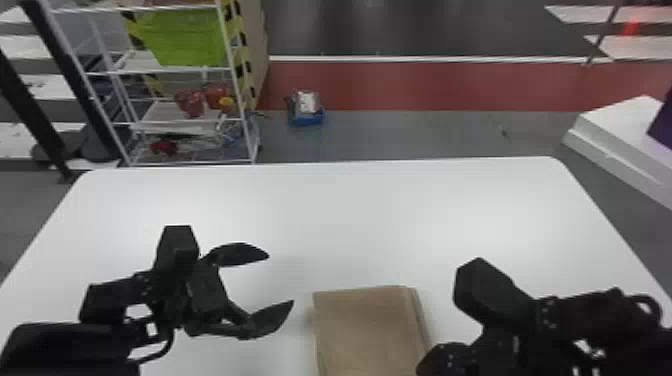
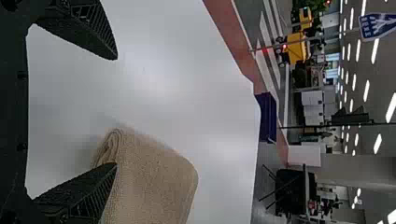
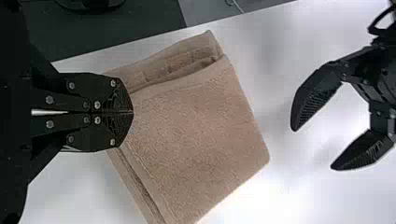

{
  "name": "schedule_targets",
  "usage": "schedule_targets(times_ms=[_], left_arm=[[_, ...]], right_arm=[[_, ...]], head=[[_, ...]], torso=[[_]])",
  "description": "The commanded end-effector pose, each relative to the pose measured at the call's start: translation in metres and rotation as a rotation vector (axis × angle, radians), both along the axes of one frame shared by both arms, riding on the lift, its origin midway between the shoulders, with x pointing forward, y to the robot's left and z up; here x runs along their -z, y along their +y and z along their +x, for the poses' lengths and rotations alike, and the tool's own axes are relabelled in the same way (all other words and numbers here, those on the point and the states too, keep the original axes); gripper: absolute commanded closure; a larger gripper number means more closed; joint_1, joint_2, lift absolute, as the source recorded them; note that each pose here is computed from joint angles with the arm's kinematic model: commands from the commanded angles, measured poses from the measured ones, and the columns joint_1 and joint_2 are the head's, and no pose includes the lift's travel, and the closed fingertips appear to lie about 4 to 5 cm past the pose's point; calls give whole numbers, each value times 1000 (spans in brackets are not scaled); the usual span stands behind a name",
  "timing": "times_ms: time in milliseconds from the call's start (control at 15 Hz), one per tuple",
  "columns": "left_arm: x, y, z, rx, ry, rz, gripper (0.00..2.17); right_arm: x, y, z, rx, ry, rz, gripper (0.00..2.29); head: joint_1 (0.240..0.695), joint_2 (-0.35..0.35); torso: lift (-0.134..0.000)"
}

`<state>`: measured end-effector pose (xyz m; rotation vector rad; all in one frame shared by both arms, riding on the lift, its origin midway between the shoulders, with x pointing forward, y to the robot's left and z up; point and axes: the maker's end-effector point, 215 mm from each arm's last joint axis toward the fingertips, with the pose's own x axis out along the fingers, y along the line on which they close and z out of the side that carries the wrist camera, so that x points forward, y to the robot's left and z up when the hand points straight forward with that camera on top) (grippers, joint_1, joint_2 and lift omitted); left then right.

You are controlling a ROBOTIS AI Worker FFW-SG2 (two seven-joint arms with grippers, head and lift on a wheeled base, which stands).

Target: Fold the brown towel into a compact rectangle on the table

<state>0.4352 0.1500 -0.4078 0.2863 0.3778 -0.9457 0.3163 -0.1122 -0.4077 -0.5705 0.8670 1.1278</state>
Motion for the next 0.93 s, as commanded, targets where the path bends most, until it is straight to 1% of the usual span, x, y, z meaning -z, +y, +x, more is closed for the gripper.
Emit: schedule_targets(times_ms=[0, 67, 133, 200, 267, 400, 467, 667, 800, 867], left_arm=[[-16, 22, 6, -55, -24, -39, 73], [-21, 27, 6, -72, -32, -62, 73], [-27, 31, 6, -93, -42, -82, 73], [-29, 34, 6, -108, -46, -96, 73], [-32, 35, 6, -119, -49, -119, 73], [-35, 39, 7, -146, -59, -142, 73], [-34, 40, 7, -160, -59, -155, 73], [-30, 41, 2, -167, -51, -163, 73], [-28, 39, -1, -164, -46, -169, 73], [-27, 39, -2, -163, -44, -169, 73]], right_arm=[[-28, 8, 22, 44, -24, 118, 1895], [-28, 13, 28, 37, -35, 132, 1895], [-23, 12, 33, 50, -25, 136, 1895], [-20, 14, 39, 43, -29, 139, 1899], [-14, 14, 47, 55, -22, 144, 1895], [-1, 15, 64, 65, -10, 140, 1895], [4, 11, 72, 83, 3, 137, 1895], [12, -2, 91, 116, 13, 134, 1895], [22, -11, 102, 139, 31, 118, 1895], [28, -12, 104, 126, 28, 110, 1895]], head=[[695, 55], [695, 72], [695, 86], [695, 100], [695, 110], [695, 123], [695, 126], [695, 121], [695, 110], [695, 104]], torso=[[-123], [-123], [-123], [-123], [-123], [-123], [-123], [-123], [-123], [-123]])
